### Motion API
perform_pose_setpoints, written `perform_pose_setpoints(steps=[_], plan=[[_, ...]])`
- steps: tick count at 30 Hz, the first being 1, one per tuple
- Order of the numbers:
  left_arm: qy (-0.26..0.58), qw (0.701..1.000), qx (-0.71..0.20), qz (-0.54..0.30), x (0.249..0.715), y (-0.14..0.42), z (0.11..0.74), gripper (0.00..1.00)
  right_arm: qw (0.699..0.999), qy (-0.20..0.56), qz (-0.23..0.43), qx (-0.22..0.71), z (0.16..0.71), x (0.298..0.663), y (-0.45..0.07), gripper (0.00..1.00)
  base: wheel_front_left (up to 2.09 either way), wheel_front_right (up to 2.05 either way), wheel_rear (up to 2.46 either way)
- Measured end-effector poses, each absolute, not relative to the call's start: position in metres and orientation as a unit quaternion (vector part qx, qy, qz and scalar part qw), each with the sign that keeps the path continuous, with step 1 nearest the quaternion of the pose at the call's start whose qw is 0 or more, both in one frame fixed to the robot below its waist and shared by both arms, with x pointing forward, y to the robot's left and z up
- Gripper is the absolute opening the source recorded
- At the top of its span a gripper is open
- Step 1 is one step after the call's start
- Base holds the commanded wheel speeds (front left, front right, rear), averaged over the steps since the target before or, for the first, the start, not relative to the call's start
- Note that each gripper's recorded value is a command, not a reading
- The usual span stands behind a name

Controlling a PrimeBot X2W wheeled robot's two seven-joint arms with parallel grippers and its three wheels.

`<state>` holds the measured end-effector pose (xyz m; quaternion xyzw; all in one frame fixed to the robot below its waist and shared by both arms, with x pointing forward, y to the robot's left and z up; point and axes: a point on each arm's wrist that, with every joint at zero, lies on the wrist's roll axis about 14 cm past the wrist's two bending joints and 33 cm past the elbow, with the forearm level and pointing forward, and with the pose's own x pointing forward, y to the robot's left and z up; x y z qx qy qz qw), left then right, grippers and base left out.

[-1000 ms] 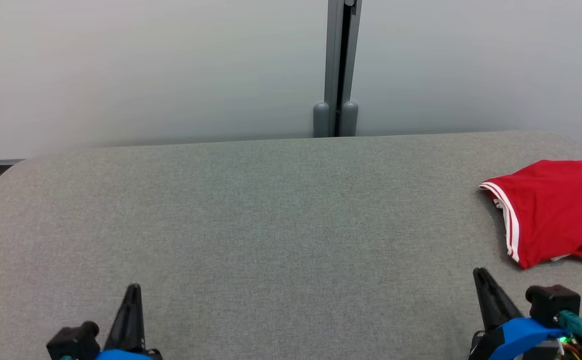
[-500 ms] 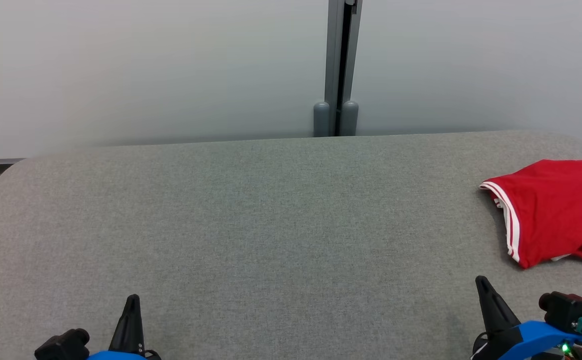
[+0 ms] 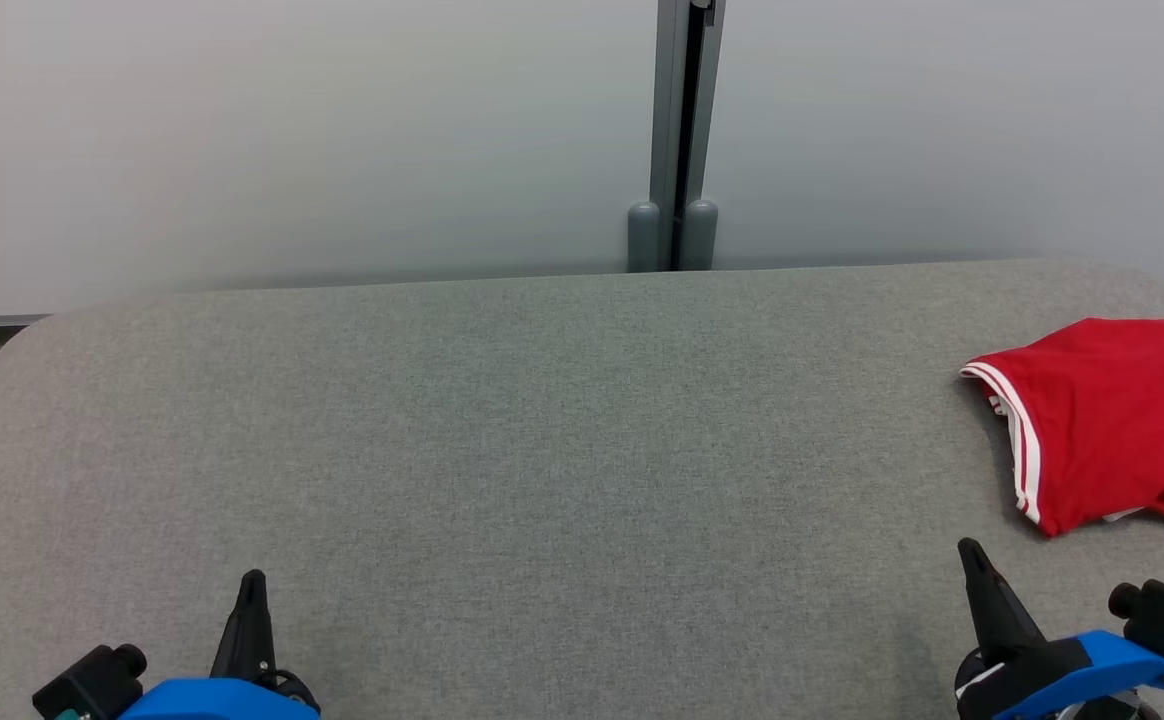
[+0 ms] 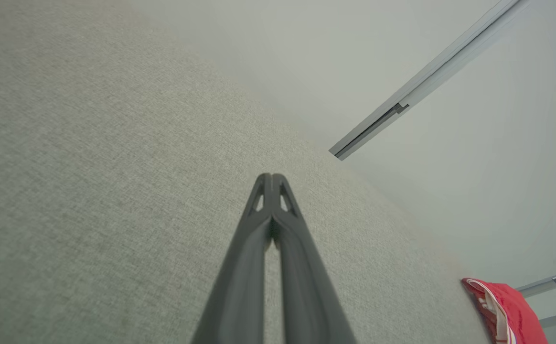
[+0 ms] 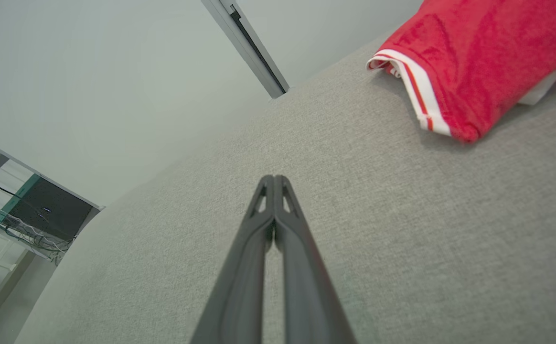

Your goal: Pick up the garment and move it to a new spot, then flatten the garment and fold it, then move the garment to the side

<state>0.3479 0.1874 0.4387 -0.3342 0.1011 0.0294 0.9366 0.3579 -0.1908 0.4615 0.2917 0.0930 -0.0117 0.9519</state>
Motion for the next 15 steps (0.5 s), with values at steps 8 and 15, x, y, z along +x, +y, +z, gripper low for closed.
perform_pose_setpoints(steps=[8, 15], plan=[[0.092, 0.918, -0.384, 0.035, 0.3545, 0.1896, 0.4459, 0.00, 0.934, 0.083, -0.015, 0.348, 0.4664, 0.3616, -0.1916, 0.00, 0.00, 0.00, 0.00], [0.089, 0.901, -0.424, 0.038, 0.3578, 0.1889, 0.4494, 0.00, 0.917, 0.077, -0.017, 0.391, 0.4690, 0.3636, -0.1921, 0.00, 0.00, 0.00, 0.00]])
